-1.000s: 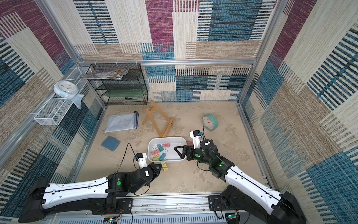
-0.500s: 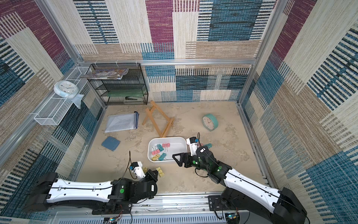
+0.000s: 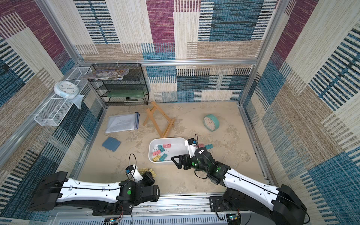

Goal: Take out the binder clips from the storage box
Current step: Place the binder clip at the center of the board, then pick up the binder clip from the storage box.

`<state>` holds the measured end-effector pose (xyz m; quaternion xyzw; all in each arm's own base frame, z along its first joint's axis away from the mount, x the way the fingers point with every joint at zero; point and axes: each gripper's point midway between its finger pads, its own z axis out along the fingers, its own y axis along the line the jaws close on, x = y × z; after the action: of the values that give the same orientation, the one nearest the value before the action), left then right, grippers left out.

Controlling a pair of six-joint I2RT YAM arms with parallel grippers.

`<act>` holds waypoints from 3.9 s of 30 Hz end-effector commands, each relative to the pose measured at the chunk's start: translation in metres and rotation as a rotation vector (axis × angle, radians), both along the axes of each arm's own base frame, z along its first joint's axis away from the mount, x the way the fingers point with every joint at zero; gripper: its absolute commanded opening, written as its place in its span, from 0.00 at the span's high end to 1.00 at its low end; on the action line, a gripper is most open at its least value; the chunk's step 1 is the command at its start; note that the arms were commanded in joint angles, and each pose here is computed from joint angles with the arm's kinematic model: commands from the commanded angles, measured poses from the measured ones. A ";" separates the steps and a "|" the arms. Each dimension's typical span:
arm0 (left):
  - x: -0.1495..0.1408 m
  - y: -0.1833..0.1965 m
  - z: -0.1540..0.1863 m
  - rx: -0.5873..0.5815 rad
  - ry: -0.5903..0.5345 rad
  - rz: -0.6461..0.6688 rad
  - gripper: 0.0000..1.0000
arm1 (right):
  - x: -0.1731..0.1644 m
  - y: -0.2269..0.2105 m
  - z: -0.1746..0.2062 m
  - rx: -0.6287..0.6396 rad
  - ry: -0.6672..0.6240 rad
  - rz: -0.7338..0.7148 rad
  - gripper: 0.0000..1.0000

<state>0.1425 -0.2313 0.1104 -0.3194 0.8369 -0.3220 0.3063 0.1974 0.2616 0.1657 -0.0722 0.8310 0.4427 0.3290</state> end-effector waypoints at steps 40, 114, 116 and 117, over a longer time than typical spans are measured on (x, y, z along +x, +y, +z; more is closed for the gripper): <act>0.016 0.013 -0.063 -0.248 0.218 0.416 0.76 | 0.005 0.009 -0.009 -0.122 -0.083 -0.002 0.10; 0.191 -0.030 -0.054 0.002 0.454 -0.126 0.68 | 0.097 -0.004 -0.016 -0.291 -0.028 -0.089 0.07; 0.192 -0.030 -0.055 0.003 0.454 -0.126 0.68 | 0.094 0.001 -0.020 -0.278 -0.021 -0.054 0.07; 0.192 -0.030 -0.055 0.005 0.454 -0.123 0.69 | 0.092 0.004 -0.022 -0.276 -0.012 -0.039 0.07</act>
<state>0.3307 -0.2610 0.0544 -0.3230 0.9070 -0.2568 0.0842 0.2915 0.2582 0.1439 -0.0908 0.8877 0.3021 0.3355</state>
